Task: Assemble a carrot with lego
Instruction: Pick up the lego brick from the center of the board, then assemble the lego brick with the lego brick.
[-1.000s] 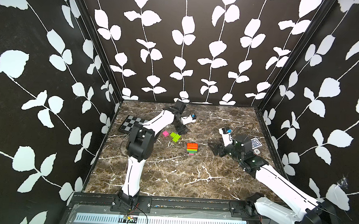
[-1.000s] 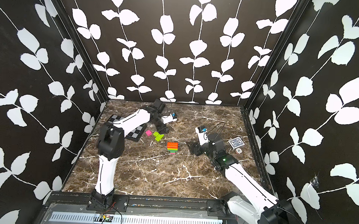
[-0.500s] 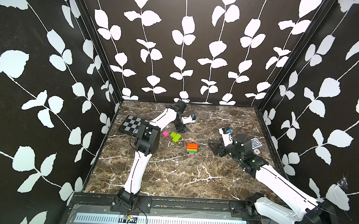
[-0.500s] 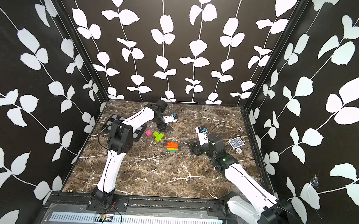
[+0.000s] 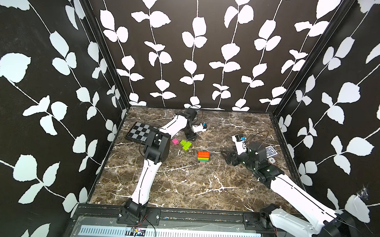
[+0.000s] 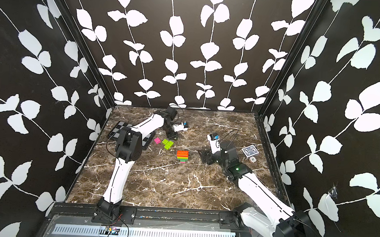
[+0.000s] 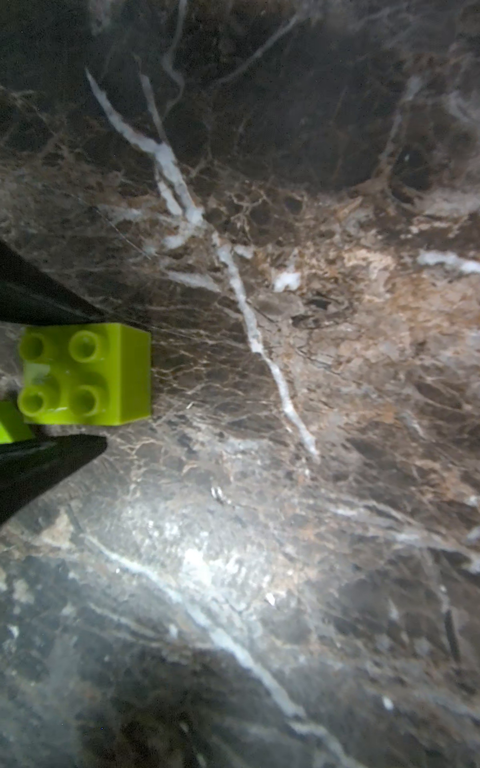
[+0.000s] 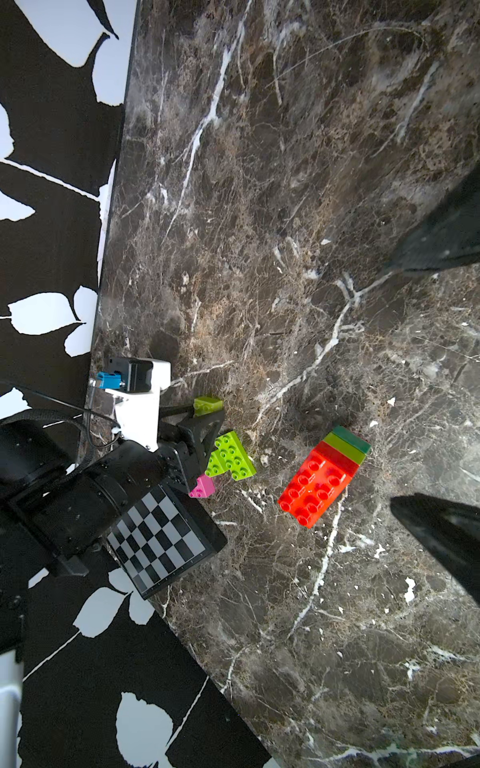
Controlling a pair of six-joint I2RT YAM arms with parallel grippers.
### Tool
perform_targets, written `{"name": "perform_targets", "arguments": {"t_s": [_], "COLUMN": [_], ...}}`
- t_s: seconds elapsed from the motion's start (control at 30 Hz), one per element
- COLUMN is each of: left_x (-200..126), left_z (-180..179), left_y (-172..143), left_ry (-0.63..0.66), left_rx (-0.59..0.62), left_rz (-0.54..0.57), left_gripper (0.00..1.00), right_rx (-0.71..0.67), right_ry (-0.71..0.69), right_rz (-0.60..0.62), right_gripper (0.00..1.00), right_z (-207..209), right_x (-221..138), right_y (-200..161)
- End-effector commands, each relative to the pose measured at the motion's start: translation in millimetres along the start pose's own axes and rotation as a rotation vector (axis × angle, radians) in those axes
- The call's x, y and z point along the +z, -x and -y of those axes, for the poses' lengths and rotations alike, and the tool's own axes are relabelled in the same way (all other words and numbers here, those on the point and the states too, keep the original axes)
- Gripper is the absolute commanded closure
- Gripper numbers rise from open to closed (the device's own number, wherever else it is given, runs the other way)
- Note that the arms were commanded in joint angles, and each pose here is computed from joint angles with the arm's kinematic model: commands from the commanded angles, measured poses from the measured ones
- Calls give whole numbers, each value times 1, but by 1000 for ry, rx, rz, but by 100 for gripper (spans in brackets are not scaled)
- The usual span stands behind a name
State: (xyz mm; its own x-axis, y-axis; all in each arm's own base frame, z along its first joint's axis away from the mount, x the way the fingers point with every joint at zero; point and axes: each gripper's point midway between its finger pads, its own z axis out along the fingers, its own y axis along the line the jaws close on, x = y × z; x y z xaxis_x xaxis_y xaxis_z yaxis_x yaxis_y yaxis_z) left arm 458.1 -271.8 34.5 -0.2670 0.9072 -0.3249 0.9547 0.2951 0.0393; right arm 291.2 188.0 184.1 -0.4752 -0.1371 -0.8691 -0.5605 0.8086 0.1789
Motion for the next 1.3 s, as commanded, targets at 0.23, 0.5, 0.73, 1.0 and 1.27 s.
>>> {"name": "perform_targets", "arguments": {"t_s": [0.23,0.5,0.73,1.0,1.27], "left_x": [-39,-152,-181,-162,-132], "left_z": [1,57,128,165,168], "left_y": [23,52,33,25,38], "left_ry": [-14,1,-49,-144,-194], "left_rx": [-10,94,321,452,445], "left_rz": [103,342,310,244,235], "left_gripper": [76,86,79,84,85], "right_rx": [2,-17,-6,0,-1], "right_ry": [-7,-40,-69,-80,-95], "right_rz": [6,19,45,31,27], "right_gripper": [17,14,14,14,14], "right_z": [0,8,23,30,32], "right_x": [-1,-12,-18,-15,-19], "right_y": [-2,0,11,8,6]}}
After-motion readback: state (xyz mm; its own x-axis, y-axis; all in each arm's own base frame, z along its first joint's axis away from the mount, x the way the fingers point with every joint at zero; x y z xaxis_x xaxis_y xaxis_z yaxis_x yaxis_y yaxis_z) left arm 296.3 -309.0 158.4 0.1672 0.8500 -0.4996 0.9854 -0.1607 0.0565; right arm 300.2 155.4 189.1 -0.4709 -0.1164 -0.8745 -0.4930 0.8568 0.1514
